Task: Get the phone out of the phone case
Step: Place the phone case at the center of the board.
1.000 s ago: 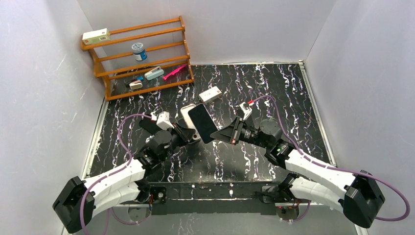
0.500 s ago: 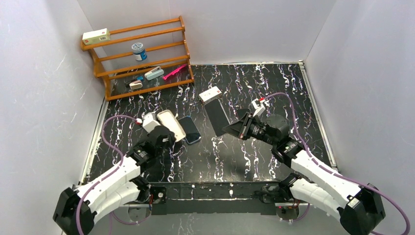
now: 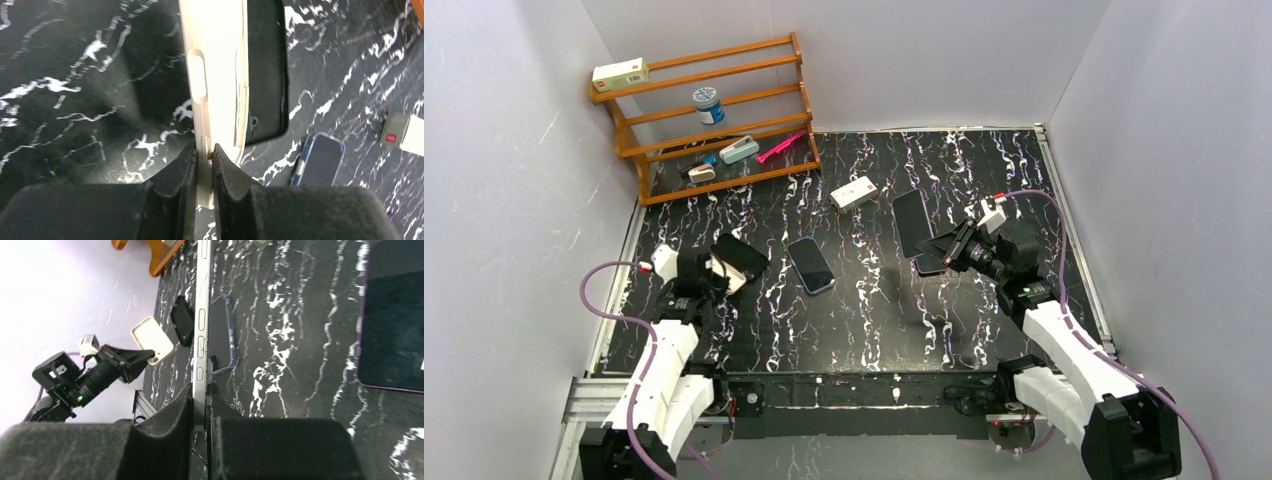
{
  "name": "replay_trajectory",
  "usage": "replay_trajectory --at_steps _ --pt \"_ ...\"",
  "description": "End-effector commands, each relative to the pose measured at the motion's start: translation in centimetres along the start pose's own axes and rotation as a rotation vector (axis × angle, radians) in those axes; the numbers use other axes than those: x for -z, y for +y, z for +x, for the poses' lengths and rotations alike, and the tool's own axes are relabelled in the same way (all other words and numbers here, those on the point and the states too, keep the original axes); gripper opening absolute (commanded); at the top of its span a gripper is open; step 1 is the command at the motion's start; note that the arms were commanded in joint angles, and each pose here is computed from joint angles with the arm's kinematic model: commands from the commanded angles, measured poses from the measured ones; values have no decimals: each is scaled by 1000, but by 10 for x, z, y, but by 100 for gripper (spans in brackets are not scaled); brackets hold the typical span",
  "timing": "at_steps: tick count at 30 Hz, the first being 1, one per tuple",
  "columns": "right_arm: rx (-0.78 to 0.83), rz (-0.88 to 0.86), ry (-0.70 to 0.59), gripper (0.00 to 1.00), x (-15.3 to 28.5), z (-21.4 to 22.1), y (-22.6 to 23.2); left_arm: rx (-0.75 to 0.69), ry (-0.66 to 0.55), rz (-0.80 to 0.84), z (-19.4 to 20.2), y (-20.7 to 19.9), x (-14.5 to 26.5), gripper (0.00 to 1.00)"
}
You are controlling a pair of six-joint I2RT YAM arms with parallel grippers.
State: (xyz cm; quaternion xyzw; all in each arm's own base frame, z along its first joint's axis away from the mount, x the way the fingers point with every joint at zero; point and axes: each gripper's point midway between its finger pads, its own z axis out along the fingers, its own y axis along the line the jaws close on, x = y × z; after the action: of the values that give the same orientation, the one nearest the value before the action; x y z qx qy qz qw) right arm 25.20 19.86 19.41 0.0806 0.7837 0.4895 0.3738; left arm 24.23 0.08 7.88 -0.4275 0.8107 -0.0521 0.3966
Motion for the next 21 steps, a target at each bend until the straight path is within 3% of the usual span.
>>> replay_trajectory --at_steps 1,15,21 --pt "15 -71 -51 1 4 -25 3 30 27 -60 -10 14 7 0" --pt "-48 1 -96 1 8 -55 -40 41 176 -96 20 29 -10 0" --pt "-37 77 -103 1 4 -59 -62 60 169 -97 21 29 -17 13"
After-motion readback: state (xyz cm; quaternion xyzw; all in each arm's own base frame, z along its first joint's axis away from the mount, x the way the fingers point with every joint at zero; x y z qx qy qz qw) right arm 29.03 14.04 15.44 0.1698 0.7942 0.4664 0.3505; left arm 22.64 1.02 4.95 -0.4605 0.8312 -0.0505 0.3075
